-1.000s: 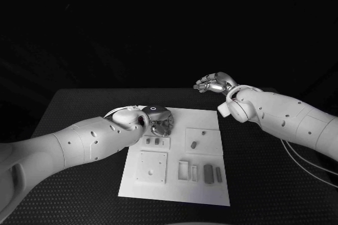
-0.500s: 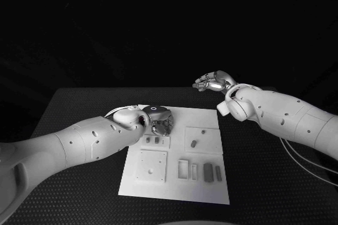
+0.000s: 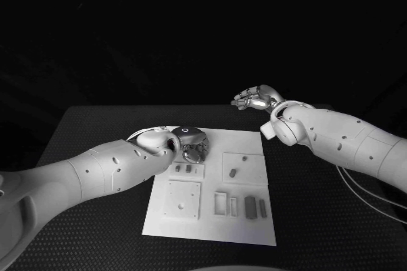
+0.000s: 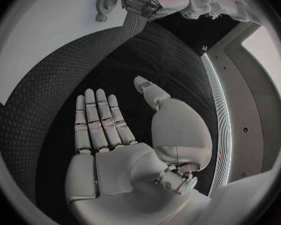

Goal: Assemble the parts on the task board

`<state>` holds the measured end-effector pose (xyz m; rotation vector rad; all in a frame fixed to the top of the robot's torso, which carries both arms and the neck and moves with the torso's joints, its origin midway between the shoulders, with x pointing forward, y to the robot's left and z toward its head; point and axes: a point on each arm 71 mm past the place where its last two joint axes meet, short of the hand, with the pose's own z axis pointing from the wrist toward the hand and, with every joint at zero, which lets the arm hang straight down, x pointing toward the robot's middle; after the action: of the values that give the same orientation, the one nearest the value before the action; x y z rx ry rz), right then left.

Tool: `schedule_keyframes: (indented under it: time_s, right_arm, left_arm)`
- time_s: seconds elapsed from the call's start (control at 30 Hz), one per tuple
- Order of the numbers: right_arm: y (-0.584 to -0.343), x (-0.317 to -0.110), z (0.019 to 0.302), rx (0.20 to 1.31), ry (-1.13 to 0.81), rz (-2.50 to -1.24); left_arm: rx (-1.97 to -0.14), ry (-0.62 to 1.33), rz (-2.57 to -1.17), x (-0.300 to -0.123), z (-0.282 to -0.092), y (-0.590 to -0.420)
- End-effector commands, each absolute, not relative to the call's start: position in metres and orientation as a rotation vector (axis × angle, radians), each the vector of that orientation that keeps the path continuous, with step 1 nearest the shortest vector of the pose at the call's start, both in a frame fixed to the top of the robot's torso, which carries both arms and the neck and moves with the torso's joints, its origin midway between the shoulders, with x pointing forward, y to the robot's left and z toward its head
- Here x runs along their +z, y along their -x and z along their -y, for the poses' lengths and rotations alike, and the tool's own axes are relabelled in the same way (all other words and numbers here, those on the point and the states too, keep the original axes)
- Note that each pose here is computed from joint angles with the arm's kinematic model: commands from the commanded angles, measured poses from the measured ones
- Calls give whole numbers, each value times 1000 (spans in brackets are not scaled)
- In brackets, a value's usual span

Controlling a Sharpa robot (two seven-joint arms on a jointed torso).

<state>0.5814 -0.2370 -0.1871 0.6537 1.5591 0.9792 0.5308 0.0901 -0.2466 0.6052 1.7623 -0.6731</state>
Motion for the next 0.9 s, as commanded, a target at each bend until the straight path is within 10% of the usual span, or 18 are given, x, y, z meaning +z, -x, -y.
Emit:
schedule_keyframes:
  time_s: [0.03,0.9]
  right_arm:
    - [-581,-187,235,994,-645,-1562]
    - [-581,-187,235,994,-645,-1562]
  left_arm:
    - [-685,-621,-1792,-252,-87,-528]
    - [-690,-630,-1825,-255,-86,-526]
